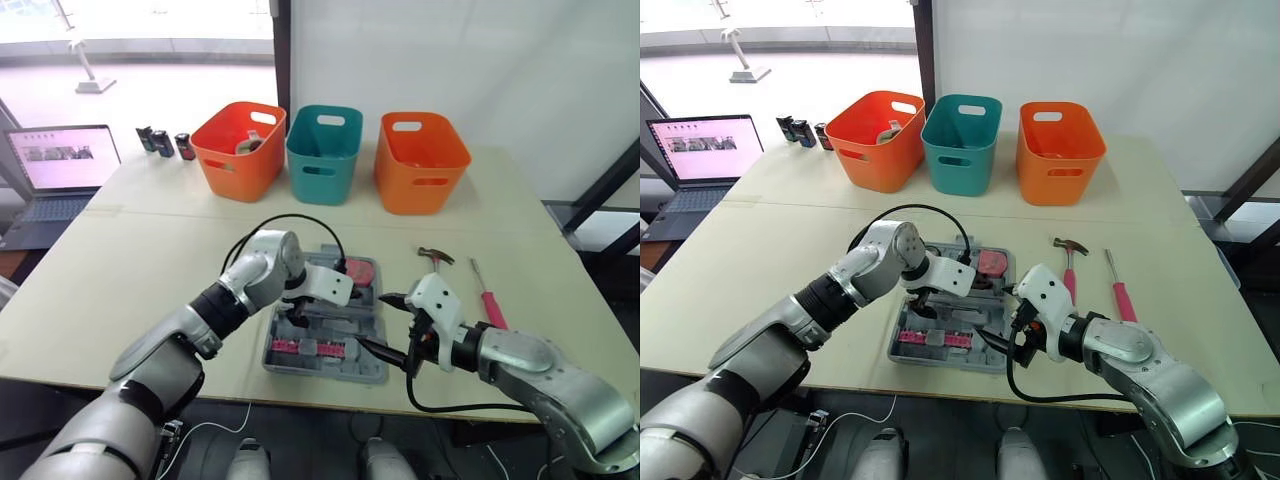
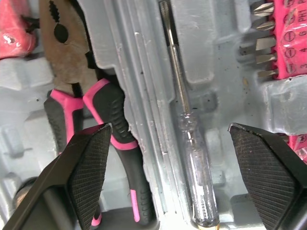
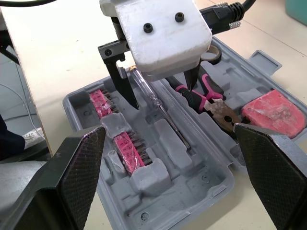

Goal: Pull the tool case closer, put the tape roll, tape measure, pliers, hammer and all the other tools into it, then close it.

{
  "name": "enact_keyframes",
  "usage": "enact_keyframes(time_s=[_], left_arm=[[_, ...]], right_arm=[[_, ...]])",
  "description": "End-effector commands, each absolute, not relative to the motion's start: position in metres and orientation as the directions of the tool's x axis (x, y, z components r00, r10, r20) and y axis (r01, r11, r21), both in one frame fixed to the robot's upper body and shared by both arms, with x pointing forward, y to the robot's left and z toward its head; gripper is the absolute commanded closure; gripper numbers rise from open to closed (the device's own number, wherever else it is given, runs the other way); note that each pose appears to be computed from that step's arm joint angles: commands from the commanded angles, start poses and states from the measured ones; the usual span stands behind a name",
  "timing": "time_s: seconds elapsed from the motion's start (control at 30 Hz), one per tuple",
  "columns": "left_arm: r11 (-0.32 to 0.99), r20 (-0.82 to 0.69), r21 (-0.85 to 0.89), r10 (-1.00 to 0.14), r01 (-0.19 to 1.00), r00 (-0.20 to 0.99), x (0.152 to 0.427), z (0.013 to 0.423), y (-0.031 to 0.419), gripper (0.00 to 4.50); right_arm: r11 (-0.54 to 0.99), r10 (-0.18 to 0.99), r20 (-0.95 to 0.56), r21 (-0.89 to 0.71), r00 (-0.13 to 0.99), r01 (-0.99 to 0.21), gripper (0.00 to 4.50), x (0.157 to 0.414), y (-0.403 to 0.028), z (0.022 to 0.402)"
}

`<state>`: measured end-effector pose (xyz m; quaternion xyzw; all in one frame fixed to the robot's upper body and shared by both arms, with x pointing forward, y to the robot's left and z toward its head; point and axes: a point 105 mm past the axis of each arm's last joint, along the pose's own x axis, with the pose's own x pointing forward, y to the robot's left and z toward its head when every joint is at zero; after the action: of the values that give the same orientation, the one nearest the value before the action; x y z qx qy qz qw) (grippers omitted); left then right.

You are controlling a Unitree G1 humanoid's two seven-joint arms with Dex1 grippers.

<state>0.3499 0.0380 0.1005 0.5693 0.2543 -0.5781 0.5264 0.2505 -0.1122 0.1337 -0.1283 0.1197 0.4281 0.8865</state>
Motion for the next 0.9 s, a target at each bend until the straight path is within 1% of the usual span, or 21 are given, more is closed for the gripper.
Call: enact_keyframes(time_s=[0.03,0.1,0.17,0.27,0.3,0.37,0.43,0.47,0.5,0.57,0.6,0.77,0.9], left_arm=[[-0.309,-0.884,0.399,-0.378,0.863,0.273,0.357,0.127,0.033,0.28],[-0.304,-0.876,0.411,-0.391,0.859,0.281,0.358,0.132,0.034,0.28],[-0.263,-0.861,0.396,-0.438,0.88,0.257,0.356,0.142,0.037,0.28],[-0.186,-0.811,0.328,-0.558,0.926,0.175,0.348,0.156,0.035,0.28],[-0.17,-0.793,0.308,-0.59,0.936,0.154,0.347,0.159,0.037,0.52],[-0.13,-0.764,0.279,-0.63,0.951,0.138,0.348,0.161,0.048,1.15],[-0.104,-0.748,0.26,-0.65,0.96,0.133,0.349,0.16,0.06,2.18],[-0.087,-0.742,0.245,-0.658,0.966,0.129,0.349,0.158,0.064,2.83],[-0.069,-0.735,0.235,-0.666,0.97,0.131,0.349,0.156,0.068,3.21],[-0.063,-0.721,0.237,-0.68,0.97,0.132,0.35,0.151,0.074,4.3],[-0.063,-0.712,0.241,-0.689,0.969,0.132,0.35,0.149,0.078,4.41],[-0.021,-0.681,0.222,-0.719,0.975,0.14,0.351,0.141,0.085,4.41],[-0.06,-0.695,0.211,-0.711,0.976,0.107,0.344,0.132,0.088,4.41]], right_arm=[[0.584,0.747,-0.281,-0.158,0.603,-0.796,0.0,0.248,-0.108,0.146],[0.583,0.747,-0.28,-0.159,0.603,-0.796,0.0,0.249,-0.108,0.146],[0.584,0.747,-0.279,-0.16,0.604,-0.796,0.0,0.249,-0.107,0.147],[0.586,0.744,-0.28,-0.162,0.607,-0.794,0.0,0.248,-0.108,0.146],[0.587,0.744,-0.279,-0.161,0.607,-0.793,0.0,0.248,-0.108,0.146],[0.59,0.743,-0.279,-0.158,0.609,-0.792,0.0,0.247,-0.108,0.146],[0.592,0.741,-0.28,-0.156,0.61,-0.791,0.0,0.247,-0.108,0.145],[0.592,0.741,-0.28,-0.156,0.611,-0.79,0.0,0.247,-0.109,0.145],[0.593,0.741,-0.28,-0.156,0.611,-0.79,0.0,0.247,-0.109,0.145],[0.594,0.74,-0.279,-0.156,0.612,-0.789,0.0,0.247,-0.109,0.145],[0.594,0.74,-0.279,-0.156,0.612,-0.789,0.0,0.247,-0.109,0.146],[0.594,0.739,-0.282,-0.155,0.612,-0.789,0.0,0.247,-0.11,0.145],[0.592,0.74,-0.286,-0.154,0.609,-0.791,0.0,0.247,-0.109,0.144]])
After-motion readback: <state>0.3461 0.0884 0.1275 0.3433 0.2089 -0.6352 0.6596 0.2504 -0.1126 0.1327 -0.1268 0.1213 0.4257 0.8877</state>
